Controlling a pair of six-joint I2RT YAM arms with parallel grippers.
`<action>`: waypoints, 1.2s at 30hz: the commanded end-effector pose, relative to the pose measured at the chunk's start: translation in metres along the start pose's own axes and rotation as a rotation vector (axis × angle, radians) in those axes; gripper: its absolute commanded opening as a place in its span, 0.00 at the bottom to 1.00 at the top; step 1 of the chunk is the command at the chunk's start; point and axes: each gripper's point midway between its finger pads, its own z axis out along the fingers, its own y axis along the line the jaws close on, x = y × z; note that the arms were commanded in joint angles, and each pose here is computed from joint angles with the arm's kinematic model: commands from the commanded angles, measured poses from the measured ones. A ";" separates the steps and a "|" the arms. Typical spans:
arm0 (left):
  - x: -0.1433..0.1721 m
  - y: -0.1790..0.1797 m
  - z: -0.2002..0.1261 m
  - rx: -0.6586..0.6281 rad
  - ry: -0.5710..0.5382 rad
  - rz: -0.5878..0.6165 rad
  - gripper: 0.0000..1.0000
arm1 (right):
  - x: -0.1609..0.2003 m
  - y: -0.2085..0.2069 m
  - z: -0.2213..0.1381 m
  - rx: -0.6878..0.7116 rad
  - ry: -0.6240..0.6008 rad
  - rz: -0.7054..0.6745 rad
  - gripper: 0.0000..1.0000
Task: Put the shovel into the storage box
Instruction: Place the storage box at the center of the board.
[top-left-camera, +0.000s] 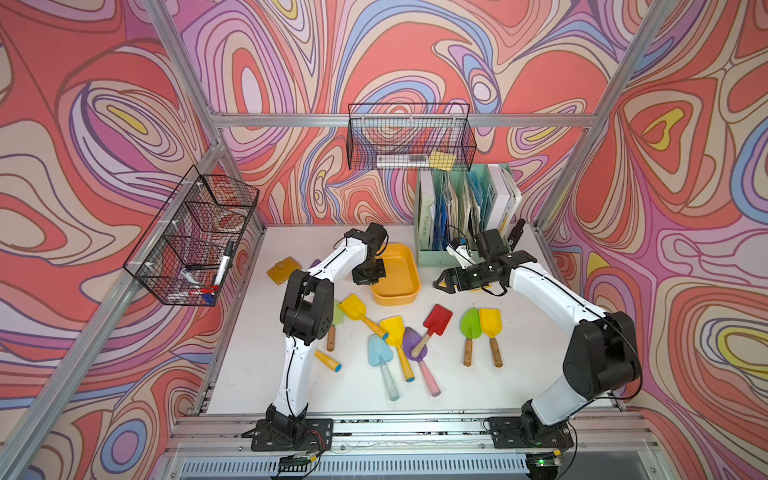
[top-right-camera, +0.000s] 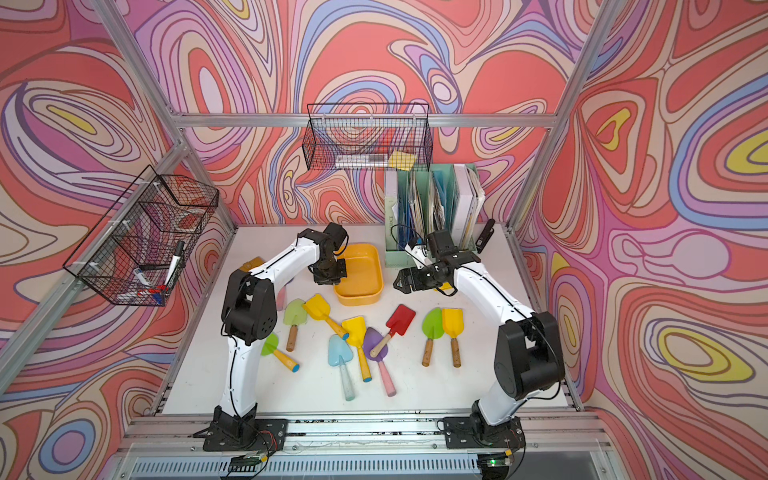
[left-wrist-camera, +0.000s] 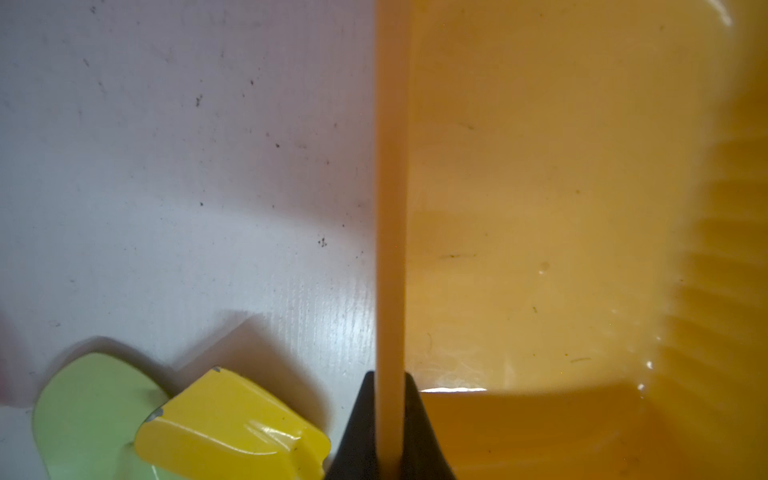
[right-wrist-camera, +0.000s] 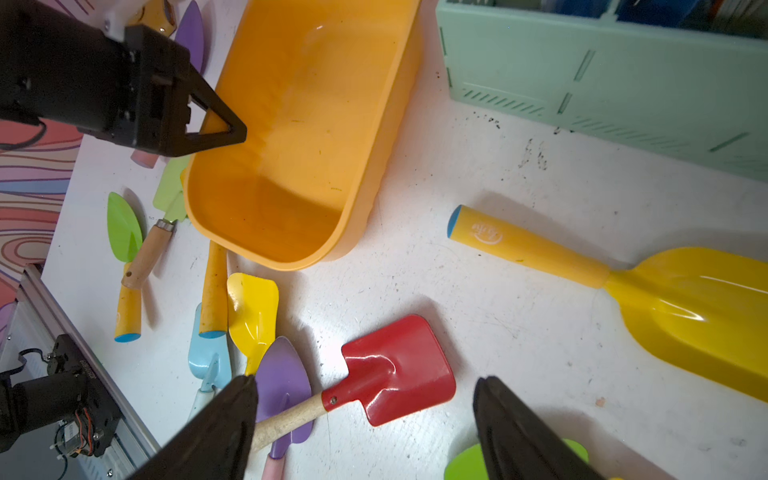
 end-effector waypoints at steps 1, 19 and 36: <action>0.023 0.012 0.002 -0.022 0.057 0.101 0.00 | 0.007 0.002 -0.015 0.031 -0.009 0.051 0.84; 0.022 0.000 0.021 0.012 0.008 0.105 0.00 | 0.016 0.001 -0.018 0.041 -0.035 0.116 0.84; 0.019 -0.001 0.003 -0.002 0.004 0.115 0.48 | 0.019 0.000 -0.010 0.028 -0.025 0.107 0.84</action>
